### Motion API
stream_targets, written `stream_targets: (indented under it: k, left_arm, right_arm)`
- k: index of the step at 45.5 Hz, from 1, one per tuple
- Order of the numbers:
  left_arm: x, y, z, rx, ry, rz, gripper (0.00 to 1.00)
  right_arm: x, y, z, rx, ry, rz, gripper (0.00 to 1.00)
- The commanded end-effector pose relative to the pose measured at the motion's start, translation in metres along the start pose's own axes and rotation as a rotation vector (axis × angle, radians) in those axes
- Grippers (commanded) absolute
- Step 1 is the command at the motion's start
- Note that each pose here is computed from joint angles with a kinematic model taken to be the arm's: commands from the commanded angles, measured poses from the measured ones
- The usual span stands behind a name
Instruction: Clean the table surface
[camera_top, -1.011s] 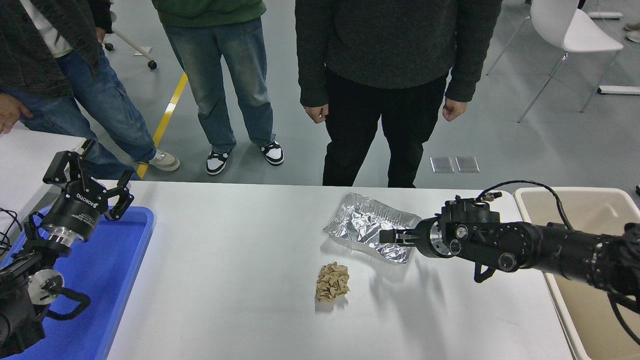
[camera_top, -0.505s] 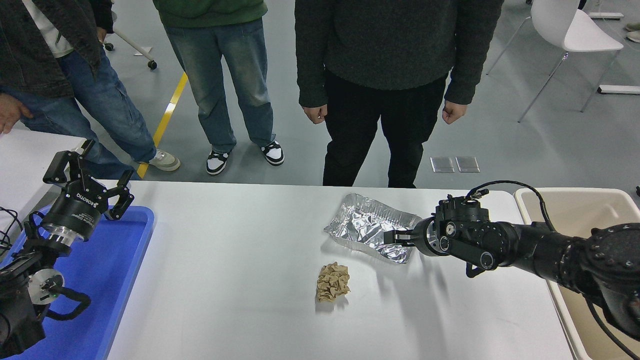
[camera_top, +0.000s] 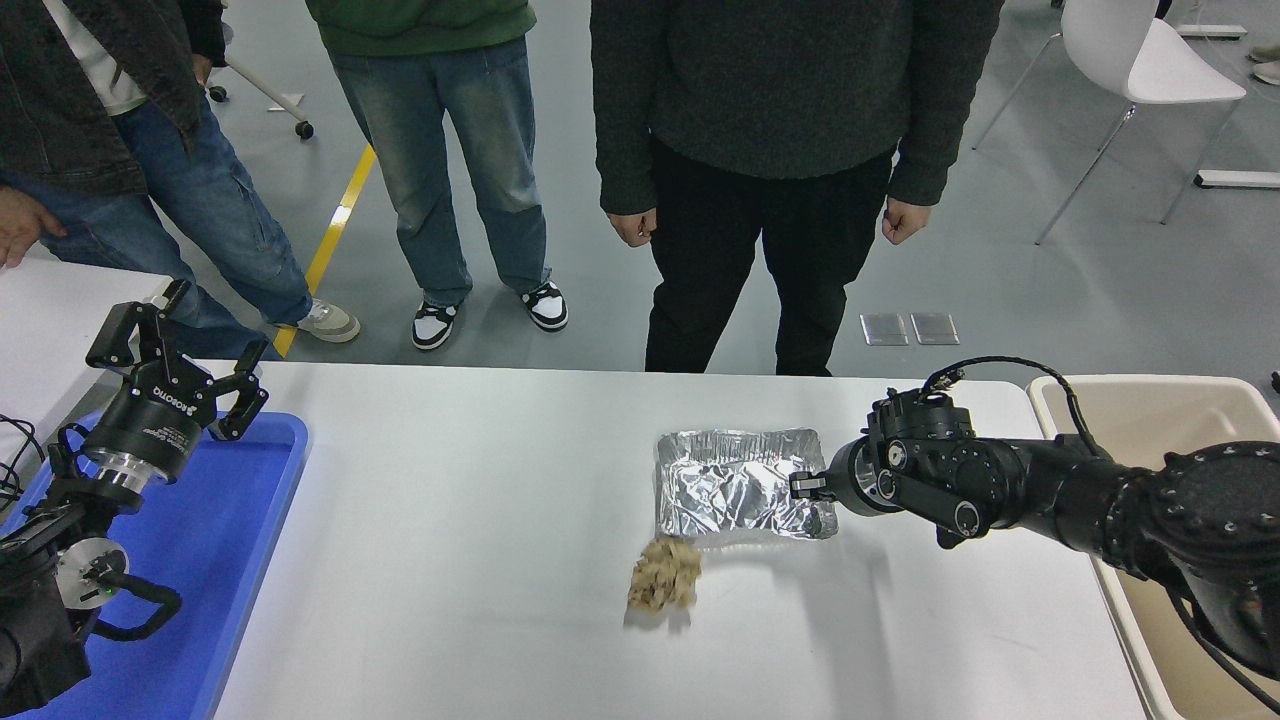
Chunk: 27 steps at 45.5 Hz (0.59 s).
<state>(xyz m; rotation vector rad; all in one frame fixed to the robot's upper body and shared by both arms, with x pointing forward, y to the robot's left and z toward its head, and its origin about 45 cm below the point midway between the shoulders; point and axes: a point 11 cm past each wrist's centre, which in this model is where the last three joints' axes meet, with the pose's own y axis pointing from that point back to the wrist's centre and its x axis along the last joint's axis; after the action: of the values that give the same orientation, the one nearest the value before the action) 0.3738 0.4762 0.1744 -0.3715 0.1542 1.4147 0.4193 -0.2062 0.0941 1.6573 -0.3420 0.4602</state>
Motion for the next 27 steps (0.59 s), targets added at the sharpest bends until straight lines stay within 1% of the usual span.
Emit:
stream_targets:
  k: [1, 5, 15, 22, 23, 27]
  left_arm:
    - [0.000, 0.000, 0.000, 0.000, 0.000, 0.000, 1.00]
    - [0.000, 0.000, 0.000, 0.000, 0.000, 0.000, 1.00]
    - [0.000, 0.000, 0.000, 0.000, 0.000, 0.000, 1.00]
    - [0.000, 0.000, 0.000, 0.000, 0.000, 0.000, 1.00]
    - [0.000, 0.000, 0.000, 0.000, 0.000, 0.000, 1.00]
    - [0.000, 0.000, 0.000, 0.000, 0.000, 0.000, 1.00]
  right_arm:
    - [0.003, 0.002, 0.000, 0.006, -0.010, -0.009, 0.00]
    - [0.003, 0.003, 0.002, 0.005, -0.014, -0.011, 0.00]
    - [0.021, 0.016, 0.008, 0.021, -0.077, -0.012, 0.00]
    - [0.043, 0.038, 0.020, 0.037, -0.112, -0.005, 0.00]
    - [0.050, 0.048, 0.023, 0.048, -0.119, 0.000, 0.00]
    - [0.060, 0.065, 0.030, 0.063, -0.124, 0.011, 0.00]
